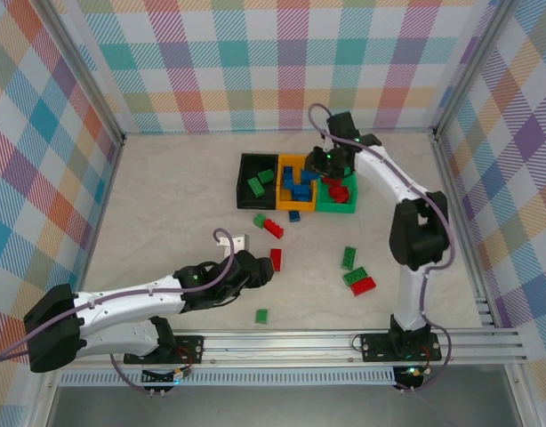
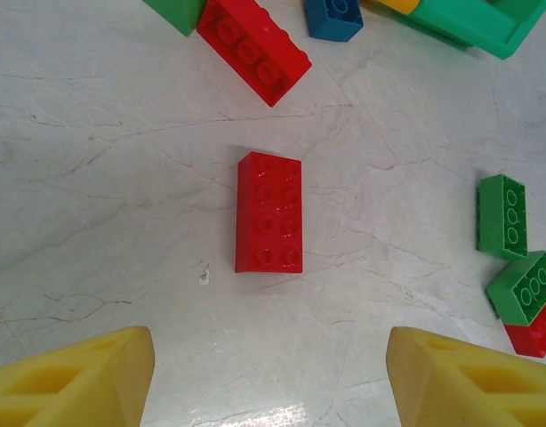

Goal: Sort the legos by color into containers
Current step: Place the lego in the container, then pick up the lego from the center of the table.

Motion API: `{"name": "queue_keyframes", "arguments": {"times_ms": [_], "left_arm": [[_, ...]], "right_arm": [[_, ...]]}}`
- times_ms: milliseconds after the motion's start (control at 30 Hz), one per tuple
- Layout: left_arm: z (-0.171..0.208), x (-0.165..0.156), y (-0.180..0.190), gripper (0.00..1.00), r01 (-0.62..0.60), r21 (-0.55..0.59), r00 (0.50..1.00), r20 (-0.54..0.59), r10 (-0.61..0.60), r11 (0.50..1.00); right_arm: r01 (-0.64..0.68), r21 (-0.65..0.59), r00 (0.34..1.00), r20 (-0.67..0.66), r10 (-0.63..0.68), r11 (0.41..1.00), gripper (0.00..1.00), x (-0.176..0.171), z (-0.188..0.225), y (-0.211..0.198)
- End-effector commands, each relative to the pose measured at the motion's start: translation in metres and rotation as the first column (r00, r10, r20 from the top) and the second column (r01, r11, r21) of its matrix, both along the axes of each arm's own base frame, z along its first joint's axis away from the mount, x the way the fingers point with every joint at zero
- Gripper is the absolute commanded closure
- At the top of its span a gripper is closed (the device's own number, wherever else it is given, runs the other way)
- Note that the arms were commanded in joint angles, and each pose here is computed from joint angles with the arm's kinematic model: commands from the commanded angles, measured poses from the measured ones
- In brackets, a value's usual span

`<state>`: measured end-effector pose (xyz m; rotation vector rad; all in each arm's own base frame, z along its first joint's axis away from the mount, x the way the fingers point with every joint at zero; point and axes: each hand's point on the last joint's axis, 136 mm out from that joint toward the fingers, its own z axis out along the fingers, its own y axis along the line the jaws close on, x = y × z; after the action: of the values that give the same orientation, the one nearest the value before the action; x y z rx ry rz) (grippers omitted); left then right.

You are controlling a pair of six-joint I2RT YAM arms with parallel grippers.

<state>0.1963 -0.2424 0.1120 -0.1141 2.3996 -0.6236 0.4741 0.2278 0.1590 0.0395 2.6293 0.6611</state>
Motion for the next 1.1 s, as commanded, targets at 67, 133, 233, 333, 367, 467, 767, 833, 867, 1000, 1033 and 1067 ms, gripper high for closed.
{"name": "queue_keyframes", "arguments": {"times_ms": [67, 133, 233, 333, 367, 467, 767, 833, 867, 1000, 1033, 1067], "left_arm": [[0.007, -0.005, 0.001, 0.29, 0.004, -0.006, 1.0, -0.005, -0.004, 1.0], [0.013, -0.004, -0.001, 0.29, 0.011, -0.007, 1.0, 0.001, -0.011, 1.0], [0.015, -0.004, -0.001, 0.28, 0.027, 0.042, 1.0, -0.007, -0.027, 0.999], [0.02, 0.0, -0.007, 0.27, 0.05, 0.083, 0.999, -0.003, -0.05, 0.995], [0.022, 0.002, -0.01, 0.22, 0.054, 0.1, 0.999, 0.0, -0.054, 0.993], [0.026, 0.011, -0.019, 0.22, 0.069, 0.161, 0.997, 0.005, -0.071, 0.985], [0.028, 0.056, -0.05, 0.21, 0.061, 0.358, 0.998, -0.003, -0.064, 0.932], [0.023, 0.067, -0.062, 0.21, 0.09, 0.365, 0.996, -0.027, -0.087, 0.927], [0.02, 0.073, -0.068, 0.22, 0.104, 0.373, 0.995, -0.036, -0.097, 0.922], [0.004, 0.101, -0.074, 0.25, 0.128, 0.437, 0.991, -0.089, -0.099, 0.89], [0.001, 0.108, -0.075, 0.25, 0.129, 0.444, 0.991, -0.096, -0.095, 0.887], [-0.004, 0.115, -0.077, 0.27, 0.137, 0.448, 0.989, -0.111, -0.098, 0.884]], "right_arm": [[-0.121, -0.058, 0.993, 0.01, 0.121, 0.991, 0.5, 0.018, 0.0, 0.026], [-0.135, -0.058, 0.991, 0.004, 0.135, 0.989, 0.39, 0.017, -0.002, 0.029], [-0.17, -0.051, 0.985, 0.03, 0.171, 0.984, 0.36, 0.005, 0.001, 0.037], [-0.187, -0.038, 0.981, 0.049, 0.189, 0.982, 0.36, -0.014, 0.006, 0.036], [-0.194, -0.03, 0.979, 0.051, 0.196, 0.98, 0.37, -0.023, 0.007, 0.036], [-0.21, -0.014, 0.974, 0.079, 0.21, 0.978, 0.37, -0.051, 0.007, 0.028], [-0.156, -0.078, 0.968, 0.185, 0.168, 0.985, 0.38, -0.13, -0.022, -0.025], [-0.128, -0.124, 0.971, 0.185, 0.15, 0.984, 0.38, -0.139, -0.035, -0.038], [-0.098, -0.155, 0.975, 0.182, 0.126, 0.983, 0.38, -0.142, -0.044, -0.048], [-0.02, -0.126, 0.986, 0.165, 0.041, 0.992, 0.41, -0.151, -0.068, -0.068], [-0.011, -0.107, 0.985, 0.171, 0.029, 0.994, 0.42, -0.153, -0.071, -0.069], [-0.002, -0.095, 0.983, 0.181, 0.02, 0.995, 0.43, -0.155, -0.074, -0.071]]}}
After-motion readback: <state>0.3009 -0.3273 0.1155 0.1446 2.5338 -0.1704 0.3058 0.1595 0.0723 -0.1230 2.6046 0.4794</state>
